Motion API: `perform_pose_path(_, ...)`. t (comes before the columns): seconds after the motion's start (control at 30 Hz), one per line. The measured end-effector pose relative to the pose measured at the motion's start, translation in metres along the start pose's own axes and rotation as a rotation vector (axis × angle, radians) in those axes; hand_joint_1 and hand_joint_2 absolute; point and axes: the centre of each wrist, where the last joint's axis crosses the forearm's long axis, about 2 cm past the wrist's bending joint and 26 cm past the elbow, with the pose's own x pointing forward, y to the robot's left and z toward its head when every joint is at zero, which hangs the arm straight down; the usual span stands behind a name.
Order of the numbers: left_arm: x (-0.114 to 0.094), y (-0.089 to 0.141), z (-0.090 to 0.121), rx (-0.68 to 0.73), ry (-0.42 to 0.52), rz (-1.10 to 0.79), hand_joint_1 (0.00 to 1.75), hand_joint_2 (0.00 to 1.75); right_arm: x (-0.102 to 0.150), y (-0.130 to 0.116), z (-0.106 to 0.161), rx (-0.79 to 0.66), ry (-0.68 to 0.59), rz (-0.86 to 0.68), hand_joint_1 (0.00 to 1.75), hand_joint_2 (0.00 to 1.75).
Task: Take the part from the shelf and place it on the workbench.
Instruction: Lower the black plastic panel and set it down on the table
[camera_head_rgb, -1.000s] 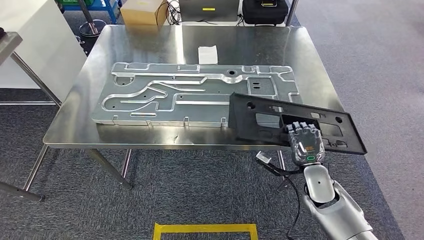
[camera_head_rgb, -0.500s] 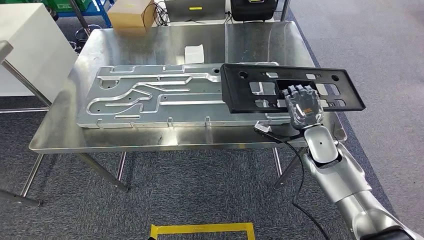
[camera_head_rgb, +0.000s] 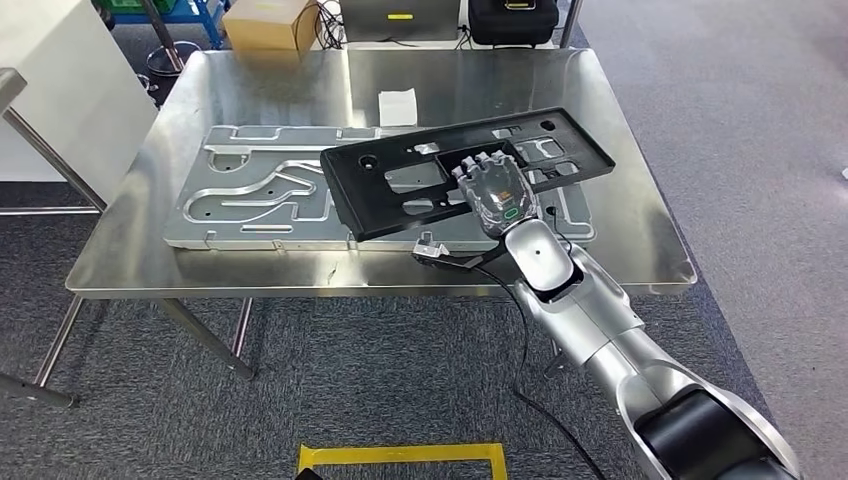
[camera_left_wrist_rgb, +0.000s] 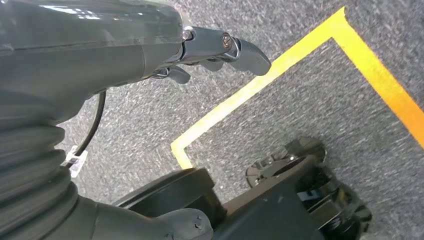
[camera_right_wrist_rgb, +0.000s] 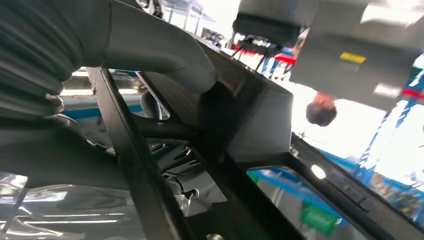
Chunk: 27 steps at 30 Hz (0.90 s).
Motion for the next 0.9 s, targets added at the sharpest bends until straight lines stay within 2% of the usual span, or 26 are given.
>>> perform_pose_path(0.17,0.002,-0.001,0.000,-0.002,-0.008,0.022,0.00,1.75,0.007,-0.005,-0.010,0.001,-0.025,-0.016,1.75,1.75)
perform_pose_path(0.37,0.001,-0.002,0.000,-0.025,-0.020,0.073,0.00,1.75,0.019,-0.003,-0.010,0.017,-0.037,-0.043,1.75,1.75)
perform_pose_path(0.9,-0.004,-0.002,0.001,-0.025,0.009,0.080,0.00,1.75,0.030,0.015,0.005,0.063,-0.046,-0.045,1.75,1.75)
